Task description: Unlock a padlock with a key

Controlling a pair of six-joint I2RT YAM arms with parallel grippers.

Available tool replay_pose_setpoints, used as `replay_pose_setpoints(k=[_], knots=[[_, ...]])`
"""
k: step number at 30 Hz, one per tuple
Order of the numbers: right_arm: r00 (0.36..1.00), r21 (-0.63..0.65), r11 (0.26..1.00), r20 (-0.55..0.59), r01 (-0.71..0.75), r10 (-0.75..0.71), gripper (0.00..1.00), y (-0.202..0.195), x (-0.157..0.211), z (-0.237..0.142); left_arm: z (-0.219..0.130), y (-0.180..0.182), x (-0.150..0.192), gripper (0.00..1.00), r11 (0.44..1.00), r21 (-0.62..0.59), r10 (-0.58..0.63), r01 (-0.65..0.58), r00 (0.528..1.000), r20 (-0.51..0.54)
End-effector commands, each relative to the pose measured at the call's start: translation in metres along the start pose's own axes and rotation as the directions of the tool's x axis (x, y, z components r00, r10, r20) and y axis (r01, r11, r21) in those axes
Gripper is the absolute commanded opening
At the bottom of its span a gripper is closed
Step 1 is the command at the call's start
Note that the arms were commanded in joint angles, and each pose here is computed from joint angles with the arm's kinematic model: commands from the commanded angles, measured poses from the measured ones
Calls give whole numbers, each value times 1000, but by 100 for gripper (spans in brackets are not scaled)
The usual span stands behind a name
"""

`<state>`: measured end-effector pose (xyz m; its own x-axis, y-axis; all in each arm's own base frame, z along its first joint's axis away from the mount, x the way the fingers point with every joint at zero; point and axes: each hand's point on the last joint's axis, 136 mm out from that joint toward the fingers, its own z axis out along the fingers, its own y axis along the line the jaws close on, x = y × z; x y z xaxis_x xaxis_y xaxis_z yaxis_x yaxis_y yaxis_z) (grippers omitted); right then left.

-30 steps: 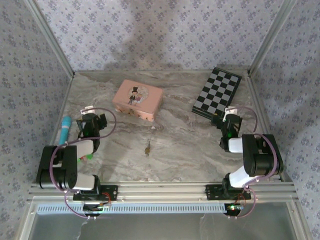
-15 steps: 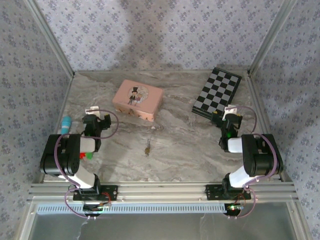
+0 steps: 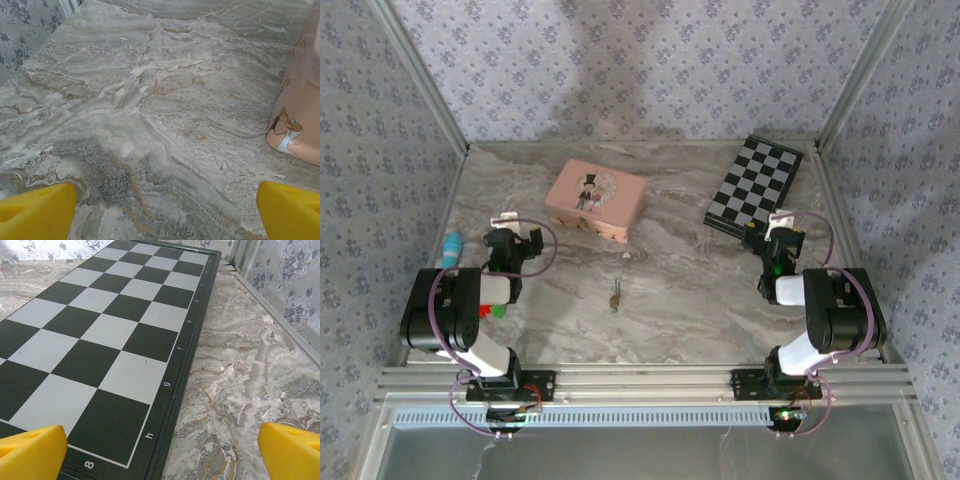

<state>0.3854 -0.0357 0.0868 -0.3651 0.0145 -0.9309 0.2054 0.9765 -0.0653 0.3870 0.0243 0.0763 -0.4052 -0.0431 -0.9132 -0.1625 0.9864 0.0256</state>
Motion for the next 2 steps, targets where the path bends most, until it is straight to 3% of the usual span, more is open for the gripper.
replay_pose_setpoints(k=[1, 2], knots=[[1000, 19, 1000, 17, 11, -11, 100, -2, -3, 0, 2, -1, -17, 93, 1000, 9, -3, 3, 999, 45], [1000, 19, 1000, 20, 10, -11, 100, -2, -3, 0, 2, -1, -17, 93, 1000, 10, -4, 3, 999, 44]])
